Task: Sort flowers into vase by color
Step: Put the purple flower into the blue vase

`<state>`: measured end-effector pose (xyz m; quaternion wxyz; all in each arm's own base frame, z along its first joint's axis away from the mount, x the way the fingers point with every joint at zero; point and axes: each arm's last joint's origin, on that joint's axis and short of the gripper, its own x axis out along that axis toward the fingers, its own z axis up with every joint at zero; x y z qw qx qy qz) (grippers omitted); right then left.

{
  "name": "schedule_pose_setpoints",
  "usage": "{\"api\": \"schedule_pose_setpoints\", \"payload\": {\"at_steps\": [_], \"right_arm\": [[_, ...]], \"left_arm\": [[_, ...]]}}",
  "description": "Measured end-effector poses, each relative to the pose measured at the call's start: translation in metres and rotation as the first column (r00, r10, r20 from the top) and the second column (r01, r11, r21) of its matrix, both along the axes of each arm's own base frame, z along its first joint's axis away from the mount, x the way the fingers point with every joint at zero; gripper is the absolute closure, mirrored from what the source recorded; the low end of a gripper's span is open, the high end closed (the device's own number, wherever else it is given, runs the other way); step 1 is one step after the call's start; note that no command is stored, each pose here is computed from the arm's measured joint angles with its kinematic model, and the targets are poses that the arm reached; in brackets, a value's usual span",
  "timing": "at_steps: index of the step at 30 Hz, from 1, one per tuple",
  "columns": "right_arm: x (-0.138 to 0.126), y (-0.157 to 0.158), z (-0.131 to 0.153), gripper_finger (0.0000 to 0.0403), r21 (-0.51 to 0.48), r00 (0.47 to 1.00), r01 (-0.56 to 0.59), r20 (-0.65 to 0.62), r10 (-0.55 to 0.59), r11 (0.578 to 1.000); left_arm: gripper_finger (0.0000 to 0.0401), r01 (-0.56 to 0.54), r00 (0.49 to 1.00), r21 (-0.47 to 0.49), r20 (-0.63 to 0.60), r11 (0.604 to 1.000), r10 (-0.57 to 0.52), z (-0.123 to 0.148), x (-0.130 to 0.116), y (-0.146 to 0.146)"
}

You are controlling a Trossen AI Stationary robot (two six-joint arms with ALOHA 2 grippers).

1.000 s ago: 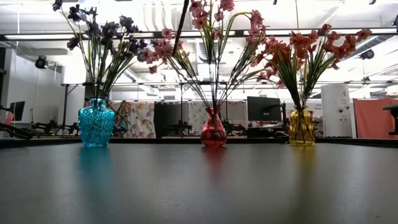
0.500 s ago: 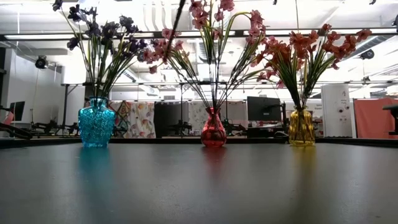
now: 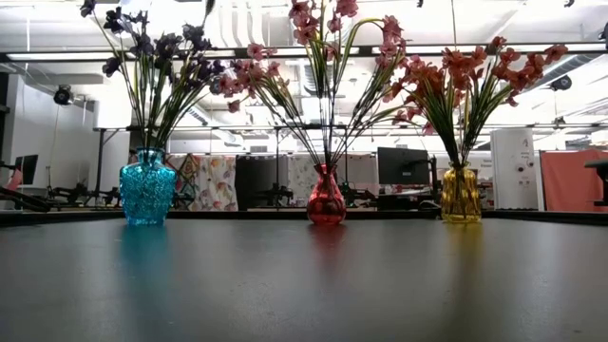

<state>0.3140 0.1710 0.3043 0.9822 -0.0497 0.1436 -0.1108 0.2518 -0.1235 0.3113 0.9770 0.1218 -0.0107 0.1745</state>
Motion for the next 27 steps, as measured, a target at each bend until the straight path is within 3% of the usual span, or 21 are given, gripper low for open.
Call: {"api": "schedule_pose_setpoints", "payload": {"at_steps": [7,11,16,22,27], "right_arm": [[0.0,0.0,0.0,0.0158,0.0,1.0,0.001,-0.001,-0.001,1.0],[0.0,0.0,0.0,0.0161,-0.002,1.0,0.0,-0.001,0.0,1.0],[0.0,0.0,0.0,0.0156,-0.001,1.0,0.0,0.003,0.0,1.0],[0.002,-0.003,0.0,0.016,-0.003,1.0,0.009,0.003,-0.009,1.0],[0.004,-0.006,0.0,0.0158,-0.003,1.0,0.02,0.003,-0.02,1.0]], "left_arm": [[0.0401,-0.161,0.987,0.082,0.038,0.984,0.158,-0.005,-0.046,0.04],[0.0401,-0.186,0.975,0.106,0.145,0.977,0.17,-0.018,-0.071,0.067],[0.0401,-0.321,0.923,0.101,0.254,0.942,0.288,-0.04,-0.094,0.096],[0.0401,-0.459,0.86,0.105,0.3,0.882,0.412,-0.055,-0.107,0.119],[0.0401,-0.518,0.836,0.133,0.287,0.845,0.467,-0.058,-0.106,0.13]]}}
